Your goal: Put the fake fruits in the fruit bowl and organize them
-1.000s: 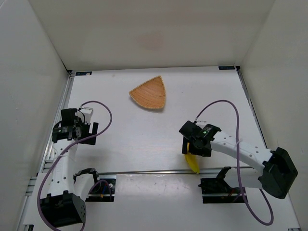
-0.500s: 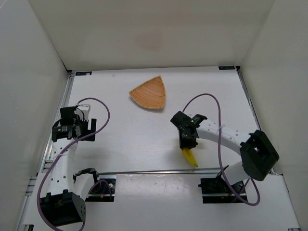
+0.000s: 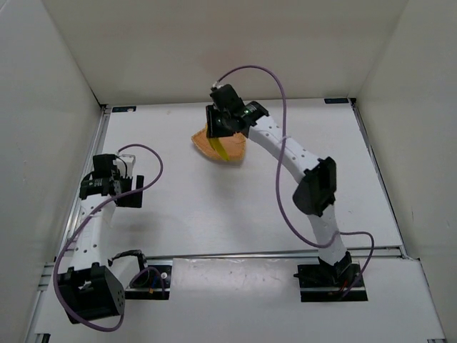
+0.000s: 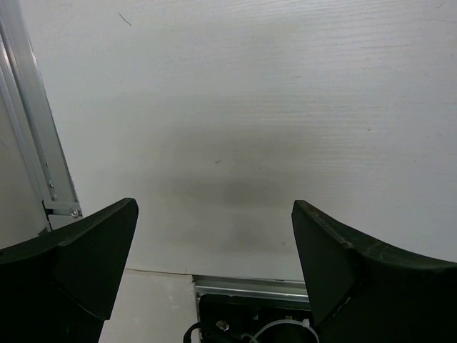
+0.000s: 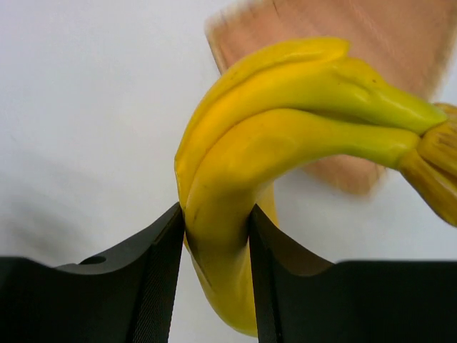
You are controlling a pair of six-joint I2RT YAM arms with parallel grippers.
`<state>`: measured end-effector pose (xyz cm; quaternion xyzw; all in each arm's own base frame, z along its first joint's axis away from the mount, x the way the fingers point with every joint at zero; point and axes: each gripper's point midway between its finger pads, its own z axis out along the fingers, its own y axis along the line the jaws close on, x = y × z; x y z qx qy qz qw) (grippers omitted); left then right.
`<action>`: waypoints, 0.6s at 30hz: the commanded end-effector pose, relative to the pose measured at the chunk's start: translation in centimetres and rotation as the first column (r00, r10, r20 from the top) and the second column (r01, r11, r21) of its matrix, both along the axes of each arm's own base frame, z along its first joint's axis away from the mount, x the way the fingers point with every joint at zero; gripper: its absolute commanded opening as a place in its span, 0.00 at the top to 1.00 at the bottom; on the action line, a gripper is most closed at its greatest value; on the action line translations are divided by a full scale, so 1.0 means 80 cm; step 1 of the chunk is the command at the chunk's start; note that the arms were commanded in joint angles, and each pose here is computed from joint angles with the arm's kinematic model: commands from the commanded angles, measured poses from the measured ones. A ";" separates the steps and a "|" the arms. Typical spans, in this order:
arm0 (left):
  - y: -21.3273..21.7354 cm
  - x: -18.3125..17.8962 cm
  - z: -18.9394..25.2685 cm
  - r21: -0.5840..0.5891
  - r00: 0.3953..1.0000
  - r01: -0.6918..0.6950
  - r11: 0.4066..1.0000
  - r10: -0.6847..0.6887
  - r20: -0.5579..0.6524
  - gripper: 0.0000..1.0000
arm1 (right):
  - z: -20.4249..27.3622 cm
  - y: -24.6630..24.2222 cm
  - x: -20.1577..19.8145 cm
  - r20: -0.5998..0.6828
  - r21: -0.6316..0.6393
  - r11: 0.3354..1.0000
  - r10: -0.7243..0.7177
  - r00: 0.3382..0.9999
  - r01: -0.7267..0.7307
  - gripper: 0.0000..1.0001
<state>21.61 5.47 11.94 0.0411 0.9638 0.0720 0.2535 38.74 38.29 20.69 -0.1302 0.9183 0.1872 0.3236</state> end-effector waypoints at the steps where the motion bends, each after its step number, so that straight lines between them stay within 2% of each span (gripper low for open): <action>1: 0.000 0.021 0.014 -0.006 0.999 0.000 1.000 0.000 0.036 0.00 | -0.027 0.010 0.068 -0.018 0.071 0.997 0.018 1.000 -0.016 1.00; 3: 0.000 0.032 0.025 -0.012 0.998 0.007 1.000 -0.006 0.063 0.00 | -0.054 0.019 0.099 -0.030 0.137 0.990 -0.011 1.000 0.015 1.00; 6: -0.005 0.040 0.034 -0.030 0.996 0.022 0.999 -0.020 0.084 0.00 | -0.064 0.014 0.135 -0.037 0.243 0.966 -0.078 0.996 0.084 1.00; 8: -0.006 0.047 0.041 -0.035 0.994 0.030 0.999 -0.026 0.108 0.00 | -0.066 0.034 0.144 -0.022 0.301 0.952 -0.042 0.999 0.047 1.00; 10: -0.009 0.047 0.041 -0.043 0.993 0.036 0.998 -0.031 0.110 0.00 | -0.081 0.049 0.144 -0.057 0.351 0.936 0.025 0.998 -0.004 0.96; 12: -0.008 0.052 0.047 -0.039 0.991 0.037 0.999 -0.032 0.129 0.00 | -0.076 0.054 0.147 -0.046 0.364 0.931 0.034 0.998 -0.015 0.90; 14: -0.004 0.051 0.050 -0.028 0.991 0.018 0.999 -0.014 0.136 0.00 | -0.088 0.049 0.145 -0.074 0.356 0.934 0.004 0.997 0.023 0.74; 15: 0.002 0.055 0.056 -0.011 0.988 -0.004 1.000 0.005 0.153 0.00 | -0.098 0.045 0.140 -0.095 0.341 0.939 0.003 0.995 0.030 0.43; 16: 0.004 0.054 0.056 -0.003 0.988 -0.011 1.000 0.011 0.152 0.00 | -0.104 0.039 0.143 -0.104 0.335 0.941 -0.007 0.995 0.042 0.31; 18: 0.006 0.052 0.064 0.011 0.985 -0.019 1.000 0.017 0.174 0.00 | -0.090 0.041 0.136 -0.103 0.354 0.935 0.015 0.995 0.022 0.21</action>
